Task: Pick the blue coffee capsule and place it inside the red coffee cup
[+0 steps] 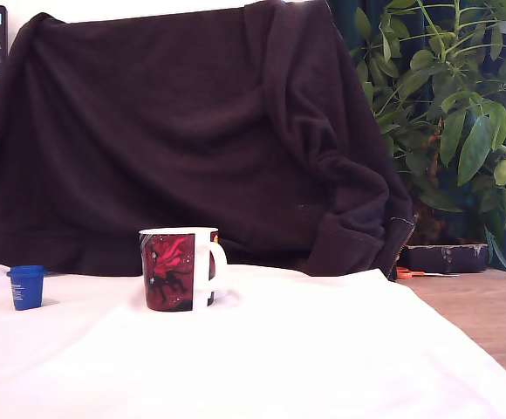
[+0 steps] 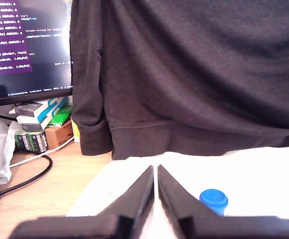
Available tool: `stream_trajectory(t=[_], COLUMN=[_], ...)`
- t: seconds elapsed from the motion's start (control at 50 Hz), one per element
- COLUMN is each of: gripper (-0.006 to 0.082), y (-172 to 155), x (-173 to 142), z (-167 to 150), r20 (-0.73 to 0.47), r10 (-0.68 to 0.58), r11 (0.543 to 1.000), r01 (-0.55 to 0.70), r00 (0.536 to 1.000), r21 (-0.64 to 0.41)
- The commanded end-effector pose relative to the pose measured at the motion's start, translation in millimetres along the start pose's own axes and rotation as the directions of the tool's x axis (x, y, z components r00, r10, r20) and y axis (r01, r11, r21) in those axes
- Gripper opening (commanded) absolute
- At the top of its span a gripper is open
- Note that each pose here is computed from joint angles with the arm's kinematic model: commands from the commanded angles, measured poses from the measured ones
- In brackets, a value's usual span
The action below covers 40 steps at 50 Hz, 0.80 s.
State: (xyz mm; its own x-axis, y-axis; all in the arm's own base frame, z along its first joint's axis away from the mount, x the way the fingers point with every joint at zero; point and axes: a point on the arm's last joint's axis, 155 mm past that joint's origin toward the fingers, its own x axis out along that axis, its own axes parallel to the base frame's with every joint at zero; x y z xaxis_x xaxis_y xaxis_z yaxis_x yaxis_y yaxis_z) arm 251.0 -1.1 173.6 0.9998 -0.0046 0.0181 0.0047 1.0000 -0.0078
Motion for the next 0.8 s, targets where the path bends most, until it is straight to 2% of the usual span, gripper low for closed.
stream_trajectory(t=[0.0,0.16,0.36,0.56,0.68,0.72,0.78], gripper=[-0.0019,-0.0019,-0.0011,-0.0011,-0.001,0.0006,0.0091], y=[-27,-40,-65,-83,-91,-94,-97], x=[-1,-4,-12,-19,-21,-21,-20], z=[-10,-10,-3,12,7,4,-1], r20=[0.0,0.0,0.027,0.081,0.061,0.049,0.026], r10=[-0.171,-0.242,-0.374,-0.45,-0.483,-0.493,-0.499], r11=[0.971,0.951,0.891,0.819,0.798,0.793,0.791], r01=[0.168,0.238,0.367,0.447,0.468,0.472,0.467], r00=[0.985,0.97,0.927,0.889,0.874,0.868,0.866], r21=[-0.169,-0.197,-0.269,-0.359,-0.379,-0.385,-0.396])
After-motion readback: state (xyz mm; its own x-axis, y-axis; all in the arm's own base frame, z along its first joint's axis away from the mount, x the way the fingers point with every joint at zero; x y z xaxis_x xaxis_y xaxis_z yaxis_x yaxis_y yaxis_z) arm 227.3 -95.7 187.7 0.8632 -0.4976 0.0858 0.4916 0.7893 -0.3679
